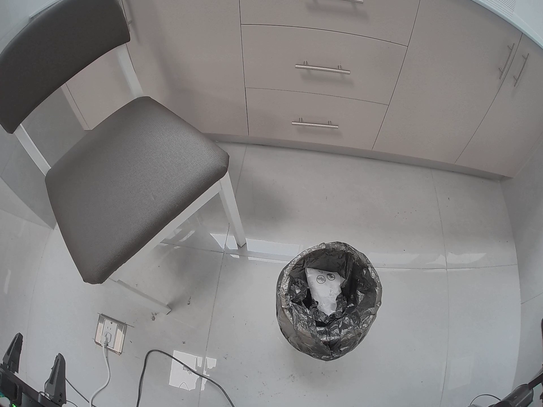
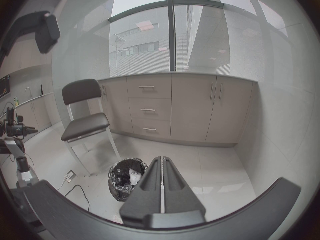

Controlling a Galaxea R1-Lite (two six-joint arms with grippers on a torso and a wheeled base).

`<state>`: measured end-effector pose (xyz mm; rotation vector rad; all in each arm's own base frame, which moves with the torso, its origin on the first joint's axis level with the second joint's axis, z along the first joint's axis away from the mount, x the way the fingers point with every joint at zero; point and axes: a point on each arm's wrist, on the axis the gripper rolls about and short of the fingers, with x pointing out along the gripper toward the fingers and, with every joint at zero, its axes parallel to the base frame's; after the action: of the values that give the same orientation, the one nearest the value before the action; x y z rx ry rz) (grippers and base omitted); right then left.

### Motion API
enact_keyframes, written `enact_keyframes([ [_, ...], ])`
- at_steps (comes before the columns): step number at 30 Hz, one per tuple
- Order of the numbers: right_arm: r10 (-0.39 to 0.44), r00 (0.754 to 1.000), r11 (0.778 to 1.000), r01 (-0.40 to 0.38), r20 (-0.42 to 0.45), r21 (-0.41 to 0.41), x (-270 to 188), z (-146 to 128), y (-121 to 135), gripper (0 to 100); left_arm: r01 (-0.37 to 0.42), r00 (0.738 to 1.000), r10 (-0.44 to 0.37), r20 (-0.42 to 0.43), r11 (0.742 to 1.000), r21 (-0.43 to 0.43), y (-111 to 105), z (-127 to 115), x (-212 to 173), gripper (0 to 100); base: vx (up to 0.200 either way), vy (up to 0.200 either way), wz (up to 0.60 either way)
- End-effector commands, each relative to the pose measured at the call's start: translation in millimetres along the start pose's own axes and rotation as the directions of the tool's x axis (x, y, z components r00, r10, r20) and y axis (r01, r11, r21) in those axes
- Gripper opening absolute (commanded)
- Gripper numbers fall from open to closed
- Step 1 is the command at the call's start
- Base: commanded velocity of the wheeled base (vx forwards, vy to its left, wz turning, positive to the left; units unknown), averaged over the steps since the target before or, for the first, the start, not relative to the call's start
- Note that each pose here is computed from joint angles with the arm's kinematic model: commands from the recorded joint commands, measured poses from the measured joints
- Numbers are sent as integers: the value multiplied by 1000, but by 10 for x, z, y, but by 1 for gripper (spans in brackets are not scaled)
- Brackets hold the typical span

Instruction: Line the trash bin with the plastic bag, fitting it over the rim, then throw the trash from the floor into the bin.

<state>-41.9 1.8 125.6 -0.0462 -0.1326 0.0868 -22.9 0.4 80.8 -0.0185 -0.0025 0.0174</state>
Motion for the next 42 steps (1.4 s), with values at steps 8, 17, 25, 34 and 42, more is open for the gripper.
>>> enact_keyframes([
  [8,-20,996,999,23,-84,34,127,-471,3,0,-1,1000,1,-2,1000,2,1,-53,1,100,0,0,0],
  [17,-27,995,1000,28,-95,11,126,-482,2,0,-1,1000,1,-2,1000,3,1,-53,1,100,0,0,0],
  [25,-83,987,996,88,-139,30,118,-516,-9,0,-1,1000,1,-2,1000,3,1,-53,1,100,0,0,0],
  [34,-80,987,996,86,-138,35,120,-522,-8,0,-1,1000,1,-1,1000,-3,1,-52,1,100,0,0,0],
  [42,-79,987,996,84,-137,38,120,-520,-9,0,-1,1000,1,-1,1000,-1,1,-52,1,100,0,0,0],
])
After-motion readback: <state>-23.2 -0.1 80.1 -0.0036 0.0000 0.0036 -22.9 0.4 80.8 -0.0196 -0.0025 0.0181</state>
